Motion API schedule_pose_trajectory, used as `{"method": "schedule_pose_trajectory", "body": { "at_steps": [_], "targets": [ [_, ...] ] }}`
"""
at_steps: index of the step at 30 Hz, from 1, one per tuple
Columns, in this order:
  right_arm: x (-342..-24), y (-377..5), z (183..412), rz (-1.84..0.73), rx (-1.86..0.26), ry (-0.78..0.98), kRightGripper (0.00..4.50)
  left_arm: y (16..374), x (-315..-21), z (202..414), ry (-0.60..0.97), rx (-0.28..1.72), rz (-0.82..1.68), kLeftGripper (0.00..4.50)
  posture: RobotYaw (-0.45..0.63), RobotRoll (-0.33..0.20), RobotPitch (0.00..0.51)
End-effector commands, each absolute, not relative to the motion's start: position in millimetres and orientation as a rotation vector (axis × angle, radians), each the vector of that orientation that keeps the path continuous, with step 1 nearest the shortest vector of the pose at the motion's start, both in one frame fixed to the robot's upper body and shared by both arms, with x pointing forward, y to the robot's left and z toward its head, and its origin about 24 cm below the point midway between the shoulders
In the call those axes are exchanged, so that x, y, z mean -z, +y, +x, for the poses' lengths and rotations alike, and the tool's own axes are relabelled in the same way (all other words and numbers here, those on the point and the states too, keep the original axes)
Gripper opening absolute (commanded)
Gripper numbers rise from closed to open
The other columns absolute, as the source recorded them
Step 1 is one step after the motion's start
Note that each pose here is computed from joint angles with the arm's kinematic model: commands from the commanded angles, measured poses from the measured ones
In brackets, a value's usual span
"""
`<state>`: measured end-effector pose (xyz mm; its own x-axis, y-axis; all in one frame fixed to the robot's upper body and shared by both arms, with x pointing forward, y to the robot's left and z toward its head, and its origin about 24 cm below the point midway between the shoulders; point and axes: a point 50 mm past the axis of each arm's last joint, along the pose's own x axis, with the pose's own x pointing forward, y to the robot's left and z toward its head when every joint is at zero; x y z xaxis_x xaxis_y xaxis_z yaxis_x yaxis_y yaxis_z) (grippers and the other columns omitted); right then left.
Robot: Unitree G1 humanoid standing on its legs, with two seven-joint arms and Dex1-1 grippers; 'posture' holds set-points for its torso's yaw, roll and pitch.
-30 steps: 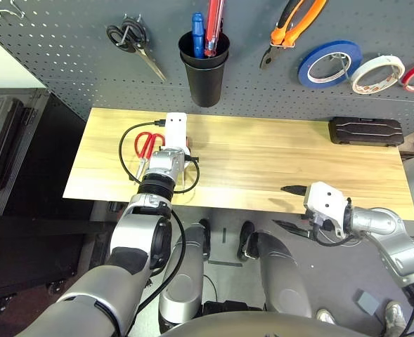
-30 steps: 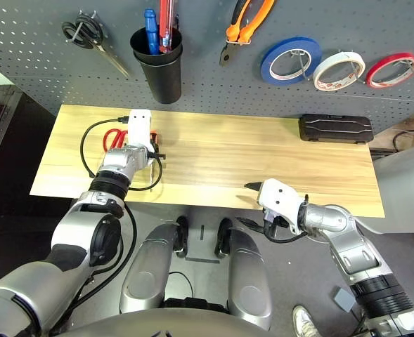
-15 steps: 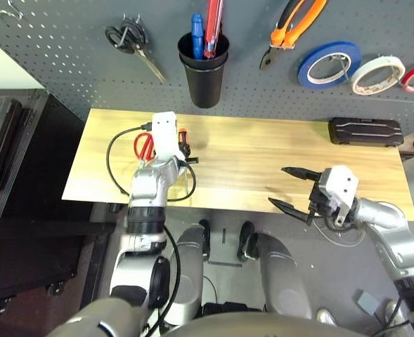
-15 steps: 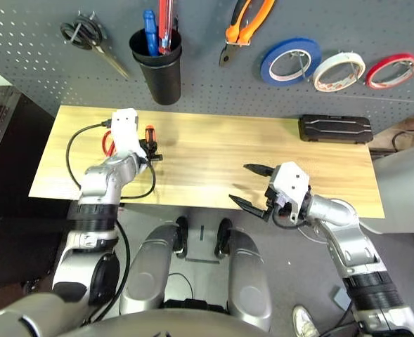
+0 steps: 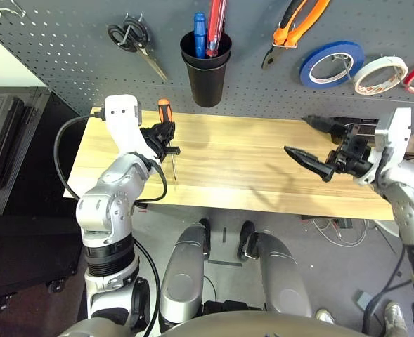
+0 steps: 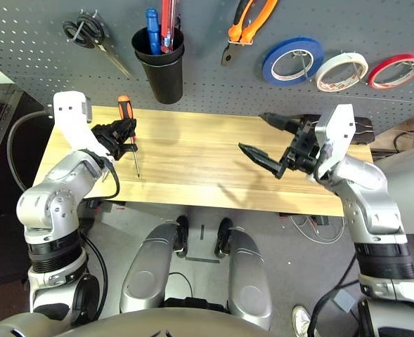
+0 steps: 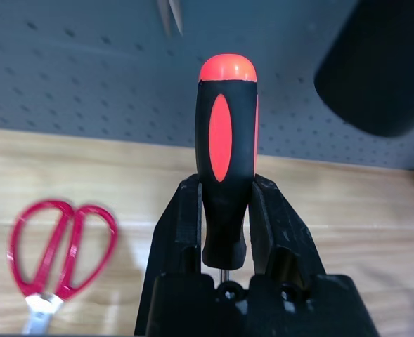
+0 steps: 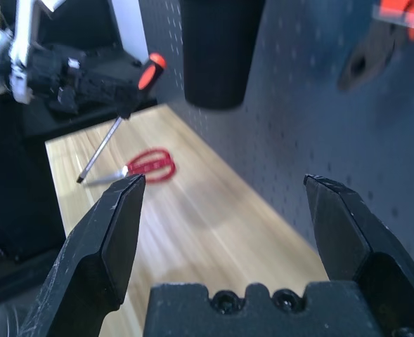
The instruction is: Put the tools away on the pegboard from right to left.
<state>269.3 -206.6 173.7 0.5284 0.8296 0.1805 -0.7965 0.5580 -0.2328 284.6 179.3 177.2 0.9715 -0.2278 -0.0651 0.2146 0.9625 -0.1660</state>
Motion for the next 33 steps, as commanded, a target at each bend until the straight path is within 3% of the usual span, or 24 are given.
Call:
{"method": "schedule_pose_trajectory", "body": {
  "at_steps": [1,13,33],
  "targets": [
    [-182,-208,267,-0.116,-0.982,-0.310,4.50,186,-191,284,0.037,0.223,-0.181,0.85,0.15,0.000,0.243],
    [-190,-205,270,-0.070,-0.919,-0.436,4.50,195,-243,283,-0.127,0.267,-0.231,0.85,0.16,0.000,0.232],
    [-201,-213,270,-0.069,-0.933,-0.439,4.50,195,-310,275,-0.349,0.345,-0.297,0.84,0.16,0.000,0.222]
  ]
}}
